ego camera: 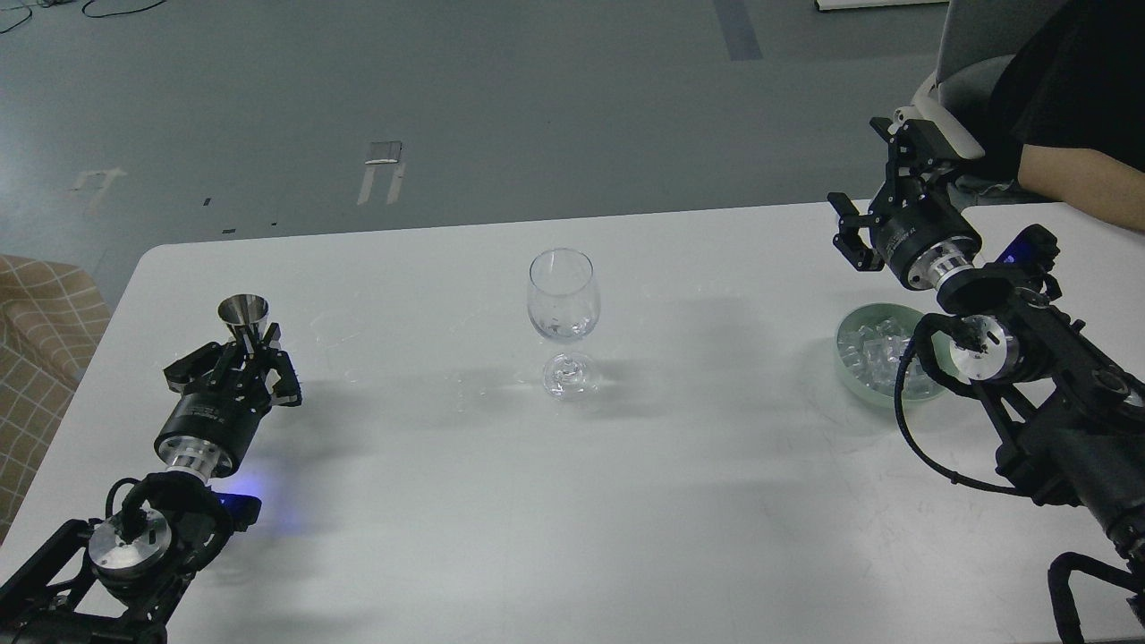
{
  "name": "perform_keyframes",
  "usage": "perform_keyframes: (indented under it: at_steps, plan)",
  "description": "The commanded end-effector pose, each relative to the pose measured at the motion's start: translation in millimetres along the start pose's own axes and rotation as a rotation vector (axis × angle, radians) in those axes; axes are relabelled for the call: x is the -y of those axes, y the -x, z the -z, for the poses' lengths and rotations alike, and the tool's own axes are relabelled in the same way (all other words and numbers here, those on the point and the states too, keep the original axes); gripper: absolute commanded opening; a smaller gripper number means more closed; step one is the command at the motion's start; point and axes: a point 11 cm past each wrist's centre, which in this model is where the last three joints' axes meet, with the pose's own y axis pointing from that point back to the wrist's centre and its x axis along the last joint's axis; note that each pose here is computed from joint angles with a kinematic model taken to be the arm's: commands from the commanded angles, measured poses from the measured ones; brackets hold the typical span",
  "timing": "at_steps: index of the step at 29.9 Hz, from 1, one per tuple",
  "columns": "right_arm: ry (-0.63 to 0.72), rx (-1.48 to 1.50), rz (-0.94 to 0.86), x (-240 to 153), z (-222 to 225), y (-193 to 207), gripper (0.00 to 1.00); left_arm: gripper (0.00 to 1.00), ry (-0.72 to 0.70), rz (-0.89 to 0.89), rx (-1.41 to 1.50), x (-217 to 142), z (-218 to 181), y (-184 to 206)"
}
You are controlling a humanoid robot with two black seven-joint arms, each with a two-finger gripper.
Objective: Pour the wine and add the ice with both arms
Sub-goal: 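Lower the jigger with the left gripper back onto the table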
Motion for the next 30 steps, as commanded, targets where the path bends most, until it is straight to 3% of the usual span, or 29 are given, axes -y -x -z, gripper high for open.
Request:
perform_keyframes:
  at_steps: [1,17,30]
  plan:
    - [0.001,-0.001,-0.001,-0.4,-0.2,-0.7,1.0,0.0,0.006,-0.036,0.005,0.4,-1.1,-4.5]
    - [0.0,-0.002,-0.002,-0.5,0.1,-1.3,1.0,0.0,-0.001,-0.03,0.001,0.7,0.9,-5.4]
    - [0.001,-0.004,-0.007,-1.2,0.0,-3.4,1.0,0.11,0.003,-0.051,-0.011,-0.2,4.8,-13.0]
